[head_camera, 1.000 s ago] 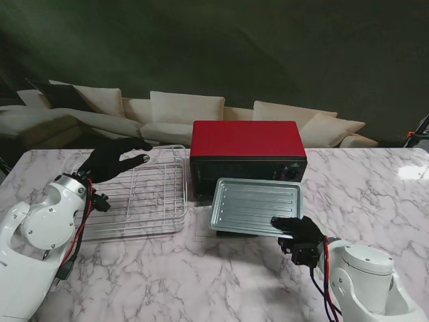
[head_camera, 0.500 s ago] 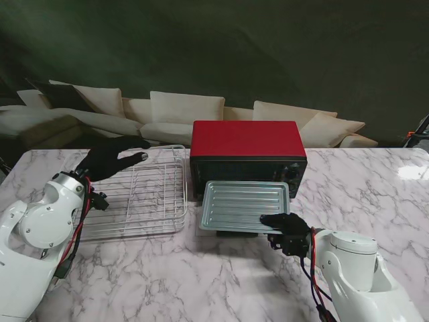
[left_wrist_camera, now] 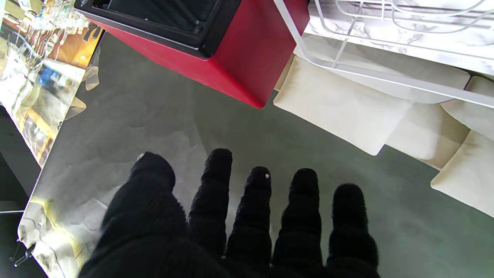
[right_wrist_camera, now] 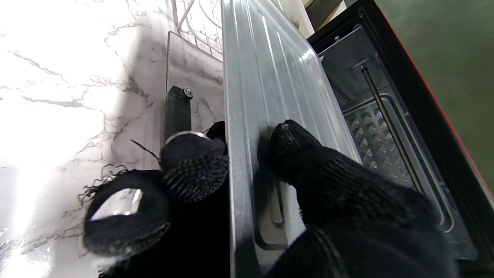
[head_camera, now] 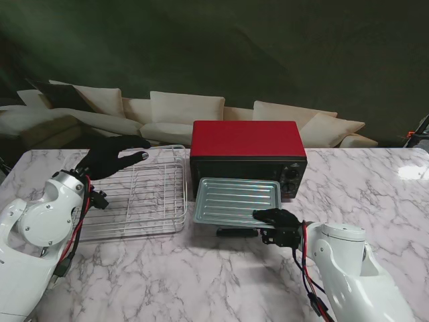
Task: Slide the trays into the oven
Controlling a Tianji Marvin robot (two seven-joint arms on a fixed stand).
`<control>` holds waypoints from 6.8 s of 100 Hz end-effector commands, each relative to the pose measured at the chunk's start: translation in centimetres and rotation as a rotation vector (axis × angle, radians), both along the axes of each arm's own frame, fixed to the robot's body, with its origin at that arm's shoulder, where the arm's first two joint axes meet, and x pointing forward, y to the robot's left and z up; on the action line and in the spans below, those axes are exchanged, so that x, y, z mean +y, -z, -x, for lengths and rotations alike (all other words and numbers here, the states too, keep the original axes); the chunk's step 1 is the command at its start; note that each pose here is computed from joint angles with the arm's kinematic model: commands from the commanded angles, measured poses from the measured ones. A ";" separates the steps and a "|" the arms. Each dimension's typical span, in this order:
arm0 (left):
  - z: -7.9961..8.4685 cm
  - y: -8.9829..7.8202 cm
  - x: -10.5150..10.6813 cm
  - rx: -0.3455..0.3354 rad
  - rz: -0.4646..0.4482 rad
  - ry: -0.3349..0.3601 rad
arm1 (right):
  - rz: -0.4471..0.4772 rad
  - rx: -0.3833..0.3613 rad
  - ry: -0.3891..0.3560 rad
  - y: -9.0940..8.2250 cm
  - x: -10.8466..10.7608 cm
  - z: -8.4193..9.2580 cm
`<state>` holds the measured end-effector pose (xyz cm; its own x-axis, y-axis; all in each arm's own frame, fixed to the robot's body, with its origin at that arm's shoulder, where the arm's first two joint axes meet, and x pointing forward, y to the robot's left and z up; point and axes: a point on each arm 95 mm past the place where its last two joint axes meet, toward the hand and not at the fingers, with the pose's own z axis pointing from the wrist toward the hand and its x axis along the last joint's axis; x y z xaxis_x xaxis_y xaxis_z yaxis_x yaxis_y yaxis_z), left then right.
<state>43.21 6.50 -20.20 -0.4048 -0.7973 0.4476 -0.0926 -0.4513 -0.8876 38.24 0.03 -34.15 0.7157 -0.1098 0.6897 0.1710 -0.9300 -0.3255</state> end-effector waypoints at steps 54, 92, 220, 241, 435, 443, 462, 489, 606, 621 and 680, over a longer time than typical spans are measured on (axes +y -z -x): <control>-0.1 0.1 -0.2 0.018 -0.003 0.012 | -0.040 0.033 0.030 1.2 -0.4 -1.0; -0.1 0.3 -0.3 0.023 -0.003 0.018 | -0.055 0.024 0.011 1.1 -0.1 -2.1; 0.0 0.1 -0.3 0.029 -0.007 0.017 | -0.011 -0.012 -0.082 2.4 -1.2 -4.8; 0.0 0.0 -0.3 0.029 -0.007 0.017 | 0.004 -0.023 -0.095 2.5 -1.4 -5.0; -0.3 0.4 -0.7 0.051 -0.015 0.030 | -0.070 -0.048 0.073 3.1 -0.7 -5.3; -0.3 0.4 -0.7 0.054 -0.017 0.030 | -0.072 -0.046 0.077 3.1 -0.7 -4.9; -0.3 0.3 -0.7 0.051 -0.019 0.029 | -0.068 -0.053 0.076 3.1 -1.0 -4.1; -0.3 0.4 -0.8 0.054 -0.022 0.029 | -0.079 -0.072 0.088 2.9 -1.4 -3.3; -0.1 0.5 -0.9 0.061 -0.022 0.030 | 0.008 -0.148 0.133 2.1 -0.2 -3.6; -0.2 0.5 -0.9 0.060 -0.022 0.030 | 0.014 -0.153 0.126 2.0 -0.4 -2.9; -0.2 0.5 -0.9 0.061 -0.025 0.030 | 0.028 -0.148 0.130 2.0 -0.9 -1.3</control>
<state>43.41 5.68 -20.56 -0.4024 -0.7955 0.4531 -0.1488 -0.4315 -0.8898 39.98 -0.77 -35.82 0.5778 -0.1749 0.7972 0.0990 -0.9545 -0.2811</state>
